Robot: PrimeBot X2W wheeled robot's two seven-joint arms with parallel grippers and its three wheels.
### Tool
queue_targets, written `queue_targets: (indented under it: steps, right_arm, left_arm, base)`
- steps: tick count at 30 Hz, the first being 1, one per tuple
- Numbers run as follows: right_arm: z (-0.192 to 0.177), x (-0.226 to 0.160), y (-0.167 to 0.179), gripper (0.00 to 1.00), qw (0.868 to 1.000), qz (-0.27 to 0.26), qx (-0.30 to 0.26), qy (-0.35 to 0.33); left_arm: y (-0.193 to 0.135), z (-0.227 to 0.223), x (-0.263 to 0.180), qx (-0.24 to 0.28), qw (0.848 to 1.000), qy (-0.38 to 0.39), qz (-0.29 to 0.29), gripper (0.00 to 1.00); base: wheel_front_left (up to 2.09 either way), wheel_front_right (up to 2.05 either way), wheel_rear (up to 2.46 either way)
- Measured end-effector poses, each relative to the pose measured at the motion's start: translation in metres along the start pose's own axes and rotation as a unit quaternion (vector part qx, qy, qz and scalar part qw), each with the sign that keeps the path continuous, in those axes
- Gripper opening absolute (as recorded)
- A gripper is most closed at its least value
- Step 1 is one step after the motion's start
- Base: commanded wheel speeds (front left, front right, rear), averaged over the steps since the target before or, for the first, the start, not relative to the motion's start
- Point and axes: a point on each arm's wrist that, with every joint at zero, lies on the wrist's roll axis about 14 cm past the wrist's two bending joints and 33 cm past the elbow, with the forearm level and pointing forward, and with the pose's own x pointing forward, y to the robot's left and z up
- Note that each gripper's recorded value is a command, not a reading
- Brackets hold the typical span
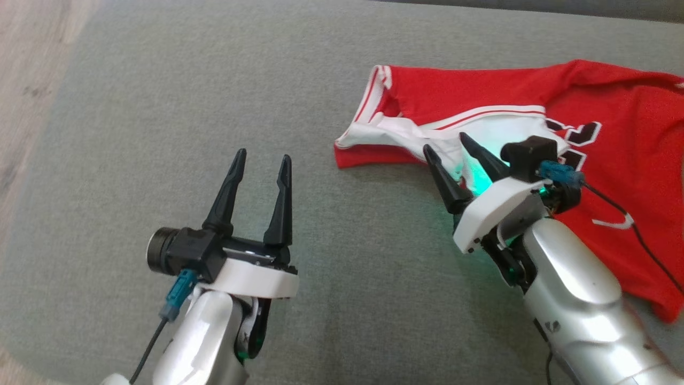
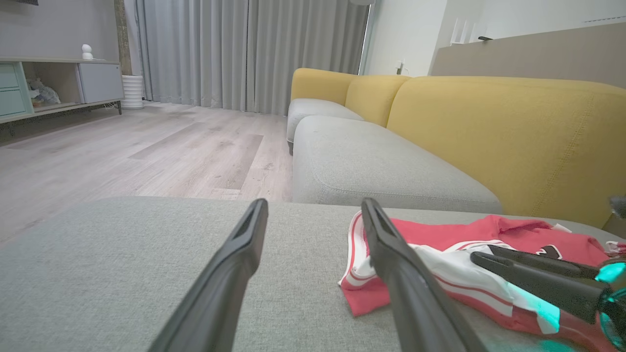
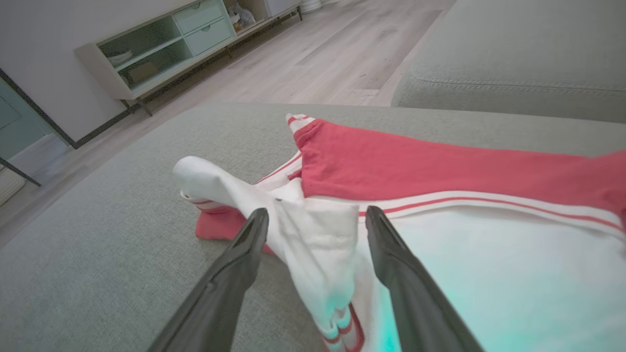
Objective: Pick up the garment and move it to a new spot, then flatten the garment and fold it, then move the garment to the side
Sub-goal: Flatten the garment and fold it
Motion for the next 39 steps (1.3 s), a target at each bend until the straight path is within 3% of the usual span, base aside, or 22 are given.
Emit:
queue_targets:
  steps: [3, 4, 5, 6, 15, 20, 27, 28, 29, 31, 39]
  right_arm:
    - [-0.006, 0.009, 0.009, 1.00, 1.000, 0.021, 0.003, 0.017]
    - [-0.009, 0.011, 0.013, 0.77, 0.999, 0.029, 0.001, 0.022]
    - [-0.011, 0.013, 0.016, 0.07, 0.999, 0.036, 0.000, 0.027]
    - [-0.012, 0.014, 0.019, 0.00, 0.999, 0.042, -0.001, 0.029]
    - [0.004, 0.008, 0.052, 0.00, 0.992, 0.106, -0.066, -0.026]
    - [-0.015, -0.007, 0.077, 0.00, 0.979, 0.151, -0.135, -0.012]
    - [-0.040, -0.024, 0.088, 0.02, 0.970, 0.173, -0.170, 0.017]
    - [-0.044, -0.026, 0.091, 0.12, 0.968, 0.178, -0.176, 0.021]
    - [-0.046, -0.028, 0.094, 0.36, 0.965, 0.184, -0.183, 0.024]
    - [-0.050, -0.032, 0.100, 1.00, 0.960, 0.195, -0.198, 0.025]
    - [-0.061, -0.052, 0.134, 1.00, 0.942, 0.249, -0.222, 0.029]
  left_arm:
    - [0.003, -0.002, -0.002, 0.001, 1.000, 0.003, 0.005, 1.00]
    - [0.004, -0.002, -0.002, 0.002, 1.000, 0.004, 0.008, 1.00]
    - [0.005, -0.002, -0.002, 0.002, 1.000, 0.004, 0.009, 1.00]
    - [0.006, -0.002, -0.002, 0.003, 1.000, 0.004, 0.011, 1.00]
    - [0.003, 0.004, 0.000, -0.001, 1.000, -0.005, 0.009, 1.00]
    - [0.000, 0.010, 0.001, -0.001, 1.000, -0.015, 0.006, 1.00]
    - [-0.005, 0.017, -0.001, -0.001, 1.000, -0.022, -0.001, 1.00]
    - [-0.005, 0.017, -0.002, -0.001, 1.000, -0.023, -0.002, 1.00]
    - [-0.006, 0.018, -0.002, -0.001, 1.000, -0.023, -0.002, 1.00]
    - [-0.007, 0.018, -0.003, -0.001, 1.000, -0.024, -0.003, 1.00]
    - [-0.011, 0.025, -0.007, -0.001, 0.999, -0.032, -0.009, 1.00]
  base:
    - [0.00, 0.00, 0.00]
    - [0.00, 0.00, 0.00]
    - [0.00, 0.00, 0.00]
    - [0.00, 0.00, 0.00]
    - [0.00, 0.00, 0.00]
    - [0.00, 0.00, 0.00]
    - [0.00, 0.00, 0.00]
    - [0.00, 0.00, 0.00]
    - [0.00, 0.00, 0.00]
    - [0.00, 0.00, 0.00]
    - [0.00, 0.00, 0.00]
